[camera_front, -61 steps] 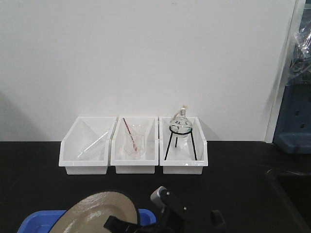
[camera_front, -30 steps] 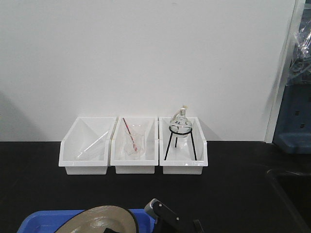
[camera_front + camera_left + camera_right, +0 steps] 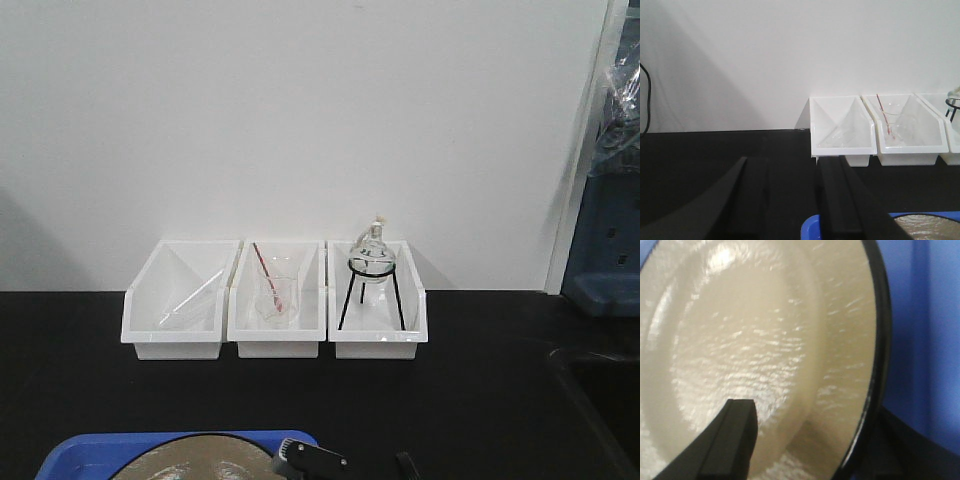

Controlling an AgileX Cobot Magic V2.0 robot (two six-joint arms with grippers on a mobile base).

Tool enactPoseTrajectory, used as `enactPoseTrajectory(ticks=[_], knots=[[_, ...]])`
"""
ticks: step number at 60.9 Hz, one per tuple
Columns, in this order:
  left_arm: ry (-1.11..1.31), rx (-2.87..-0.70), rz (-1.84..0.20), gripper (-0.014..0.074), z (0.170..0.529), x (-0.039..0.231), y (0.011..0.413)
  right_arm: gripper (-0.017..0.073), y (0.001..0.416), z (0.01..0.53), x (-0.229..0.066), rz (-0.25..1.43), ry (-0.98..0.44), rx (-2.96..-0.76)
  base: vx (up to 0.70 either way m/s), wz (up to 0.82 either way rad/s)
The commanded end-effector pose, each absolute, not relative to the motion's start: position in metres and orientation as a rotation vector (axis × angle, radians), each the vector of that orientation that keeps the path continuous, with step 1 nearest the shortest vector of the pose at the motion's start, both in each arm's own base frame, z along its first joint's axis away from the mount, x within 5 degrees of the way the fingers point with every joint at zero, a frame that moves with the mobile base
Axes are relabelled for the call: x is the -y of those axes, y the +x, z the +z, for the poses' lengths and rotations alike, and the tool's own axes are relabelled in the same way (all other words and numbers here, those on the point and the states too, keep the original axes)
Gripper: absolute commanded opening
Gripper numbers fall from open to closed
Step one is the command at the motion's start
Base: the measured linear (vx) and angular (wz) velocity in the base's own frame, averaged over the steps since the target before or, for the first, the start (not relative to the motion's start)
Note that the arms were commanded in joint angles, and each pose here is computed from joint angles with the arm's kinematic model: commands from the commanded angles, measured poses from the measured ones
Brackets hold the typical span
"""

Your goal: Place disk in tray to left cabinet

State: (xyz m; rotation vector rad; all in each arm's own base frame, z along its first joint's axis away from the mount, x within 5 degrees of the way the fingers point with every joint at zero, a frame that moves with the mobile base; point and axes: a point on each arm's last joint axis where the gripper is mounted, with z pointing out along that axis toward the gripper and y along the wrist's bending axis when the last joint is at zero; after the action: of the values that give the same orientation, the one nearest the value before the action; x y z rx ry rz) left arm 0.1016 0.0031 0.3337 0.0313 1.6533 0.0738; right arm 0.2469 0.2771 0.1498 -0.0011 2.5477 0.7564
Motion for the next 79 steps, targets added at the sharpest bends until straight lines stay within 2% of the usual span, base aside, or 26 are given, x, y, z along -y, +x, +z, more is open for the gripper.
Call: enactPoseTrajectory(ticks=[1,12,22,35,43,52,62,79], knots=[[0.027,-1.555,0.073,0.0377,0.349,-0.003,0.103,0.0470,0.250,0.190,-0.277,0.806,-0.102,-2.403,0.00,0.00],[0.027,-1.555,0.073,0.0377,0.349,-0.003,0.103,0.0470,0.255,0.217,-0.263,0.787,-0.181,-2.314,0.00,0.00],[0.027,-1.555,0.073,0.0377,0.349,-0.003,0.103,0.0470,0.276,0.233,-0.229,0.743,-0.108,-2.296,0.00,0.00],[0.027,-1.555,0.073,0.0377,0.349,-0.003,0.103,0.0470,0.294,0.229,-0.183,0.624,-0.135,-2.416,0.00,0.00],[0.027,-1.571,0.072,0.0377,0.347,-0.003,0.106,0.0466,0.295,0.224,-0.167,0.599,-0.147,-2.521,0.00,0.00],[0.034,-1.772,0.064,0.0377,0.327,-0.003,0.124,0.0448,0.295,0.228,-0.170,0.587,-0.228,-2.569,0.00,0.00],[0.037,-1.974,0.053,0.0377,0.309,-0.004,0.155,0.0445,0.307,0.230,-0.175,0.580,-0.229,-2.538,0.00,0.00],[0.040,-2.381,0.019,0.0377,0.285,-0.005,0.217,0.0445,0.329,0.210,-0.192,0.596,-0.258,-2.671,0.00,0.00]])
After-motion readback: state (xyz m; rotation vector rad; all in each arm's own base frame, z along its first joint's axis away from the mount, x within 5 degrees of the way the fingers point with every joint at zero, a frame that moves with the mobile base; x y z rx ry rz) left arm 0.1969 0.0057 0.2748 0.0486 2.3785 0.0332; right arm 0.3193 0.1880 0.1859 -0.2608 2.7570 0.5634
